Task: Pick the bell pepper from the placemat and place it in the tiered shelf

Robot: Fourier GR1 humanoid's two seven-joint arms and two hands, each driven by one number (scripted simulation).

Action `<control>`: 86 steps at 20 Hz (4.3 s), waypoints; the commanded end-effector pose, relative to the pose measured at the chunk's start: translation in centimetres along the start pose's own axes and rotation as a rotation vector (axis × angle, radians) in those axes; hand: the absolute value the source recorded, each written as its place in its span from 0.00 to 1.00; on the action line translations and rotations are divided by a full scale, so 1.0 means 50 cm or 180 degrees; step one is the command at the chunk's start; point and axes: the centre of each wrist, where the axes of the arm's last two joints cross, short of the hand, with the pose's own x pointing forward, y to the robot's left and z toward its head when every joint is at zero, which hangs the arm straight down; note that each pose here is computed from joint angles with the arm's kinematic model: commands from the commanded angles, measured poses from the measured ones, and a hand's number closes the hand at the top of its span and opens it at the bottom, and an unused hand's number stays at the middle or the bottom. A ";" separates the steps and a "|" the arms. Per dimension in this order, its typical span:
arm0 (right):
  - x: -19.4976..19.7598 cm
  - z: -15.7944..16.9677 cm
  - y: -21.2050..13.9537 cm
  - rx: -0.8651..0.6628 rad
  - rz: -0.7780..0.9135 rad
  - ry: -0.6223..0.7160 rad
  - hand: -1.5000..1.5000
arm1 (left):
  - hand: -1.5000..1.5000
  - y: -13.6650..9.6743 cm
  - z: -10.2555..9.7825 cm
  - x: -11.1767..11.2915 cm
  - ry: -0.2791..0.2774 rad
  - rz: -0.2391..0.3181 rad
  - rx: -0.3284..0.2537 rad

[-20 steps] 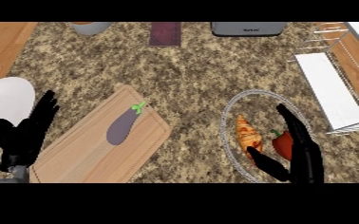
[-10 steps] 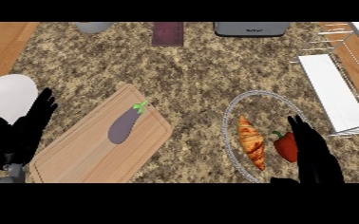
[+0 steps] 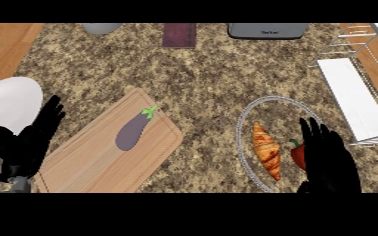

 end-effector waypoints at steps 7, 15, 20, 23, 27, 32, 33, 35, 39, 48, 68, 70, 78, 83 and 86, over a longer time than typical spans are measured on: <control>-0.002 -0.055 -0.019 0.0187 0.0236 0.0096 0.00 | 0.50 0.011 0.001 -0.022 0.0018 -0.0026 0.0017; -0.066 -0.092 0.069 0.0118 0.0256 0.0152 0.00 | 0.50 -0.009 -0.009 -0.005 -0.0004 -0.0003 0.0068; -0.026 -0.119 0.099 0.0151 0.0245 0.0102 0.00 | 0.50 -0.011 0.037 -0.014 0.0057 -0.0001 -0.0001; -0.052 -0.126 0.129 0.0113 0.0226 0.0078 0.00 | 0.50 -0.017 0.009 0.003 -0.0028 -0.0035 0.0068; -0.067 -0.149 0.082 0.0167 0.0187 0.0106 0.00 | 0.50 0.018 -0.006 -0.001 0.0075 -0.0031 0.0033; -0.086 -0.192 0.126 0.0296 0.0095 0.0176 1.00 | 0.50 0.016 -0.005 -0.009 0.0047 -0.0024 0.0056; -0.064 -0.166 0.114 0.0301 0.0087 0.0130 1.00 | 0.50 -0.019 0.015 0.051 0.0065 0.0004 0.0035; -0.054 -0.174 0.146 0.0290 0.0150 -0.0039 1.00 | 0.50 0.027 -0.011 0.019 0.0002 -0.0025 0.0046; -0.093 -0.179 0.176 0.0162 0.0302 -0.0080 1.00 | 0.50 0.023 -0.022 -0.016 -0.0004 0.0032 0.0035; -0.019 -0.133 0.087 -0.0395 0.0245 -0.0207 1.00 | 0.50 0.031 0.029 -0.006 0.0004 0.0013 0.0027; 0.173 -0.239 -0.367 -0.1495 -0.2307 0.2433 1.00 | 0.50 0.021 -0.006 -0.003 -0.0005 -0.0052 -0.0010; 0.193 -0.225 -0.368 -0.1708 -0.2385 0.2439 1.00 | 0.50 -0.004 -0.015 -0.008 -0.0005 0.0005 -0.0003; 0.226 -0.134 -0.509 -0.2222 -0.2452 0.2443 1.00 | 0.50 0.003 -0.001 -0.034 0.0006 -0.0059 0.0036; 0.194 -0.158 -0.567 -0.2573 -0.2275 0.2583 1.00 | 0.50 0.016 -0.002 -0.015 -0.0017 -0.0016 0.0013; 0.153 -0.163 -0.588 -0.2511 -0.1926 0.2833 1.00 | 0.50 0.010 0.001 0.009 -0.0013 -0.0013 -0.0015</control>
